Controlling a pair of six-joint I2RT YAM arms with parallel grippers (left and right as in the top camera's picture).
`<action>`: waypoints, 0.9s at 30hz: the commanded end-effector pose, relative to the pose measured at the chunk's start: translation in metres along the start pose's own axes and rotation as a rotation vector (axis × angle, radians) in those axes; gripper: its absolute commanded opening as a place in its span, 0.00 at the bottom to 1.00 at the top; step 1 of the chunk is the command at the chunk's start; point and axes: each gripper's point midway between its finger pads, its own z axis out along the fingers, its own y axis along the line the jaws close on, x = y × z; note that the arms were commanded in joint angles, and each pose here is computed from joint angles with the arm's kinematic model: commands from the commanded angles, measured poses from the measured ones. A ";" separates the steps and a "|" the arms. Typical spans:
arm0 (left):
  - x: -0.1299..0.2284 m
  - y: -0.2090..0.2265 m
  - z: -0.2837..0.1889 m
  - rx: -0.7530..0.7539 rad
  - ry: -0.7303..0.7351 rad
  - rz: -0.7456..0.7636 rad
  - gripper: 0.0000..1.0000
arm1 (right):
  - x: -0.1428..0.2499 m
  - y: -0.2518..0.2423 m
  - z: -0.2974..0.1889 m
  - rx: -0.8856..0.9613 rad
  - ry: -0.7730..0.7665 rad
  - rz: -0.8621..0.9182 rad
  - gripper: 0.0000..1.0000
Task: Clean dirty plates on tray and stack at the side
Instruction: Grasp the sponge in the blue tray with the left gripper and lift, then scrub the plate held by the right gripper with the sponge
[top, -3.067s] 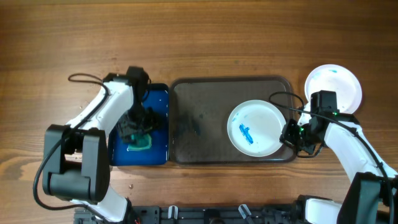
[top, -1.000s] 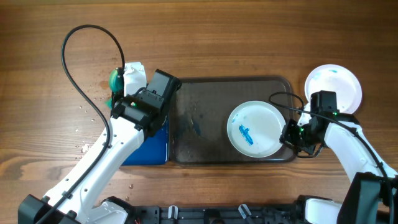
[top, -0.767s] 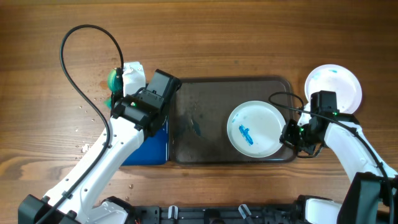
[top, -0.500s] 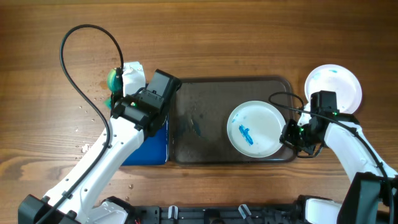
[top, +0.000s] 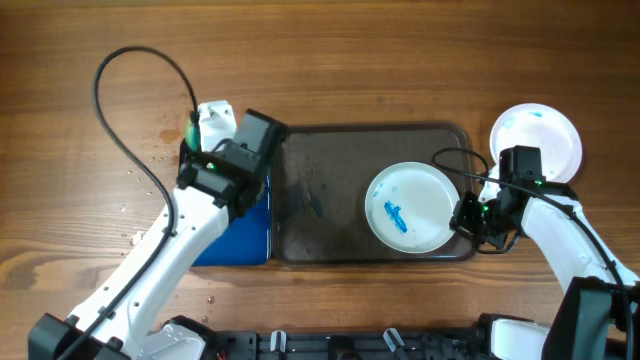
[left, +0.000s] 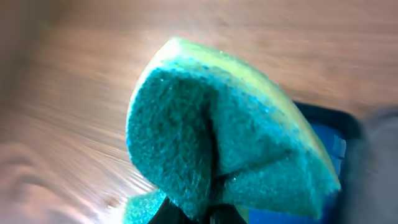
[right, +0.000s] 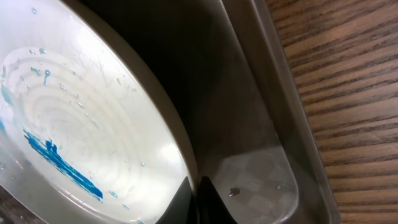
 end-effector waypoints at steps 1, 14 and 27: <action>0.039 -0.044 0.003 0.340 0.303 -0.131 0.04 | -0.005 0.006 -0.006 -0.015 -0.017 -0.031 0.04; 0.084 -0.039 0.038 0.388 0.680 -0.322 0.04 | -0.005 0.006 -0.006 -0.015 -0.017 -0.033 0.04; 0.076 -0.102 -0.038 0.766 0.695 -0.205 0.04 | -0.004 0.012 -0.006 -0.051 -0.012 -0.060 0.04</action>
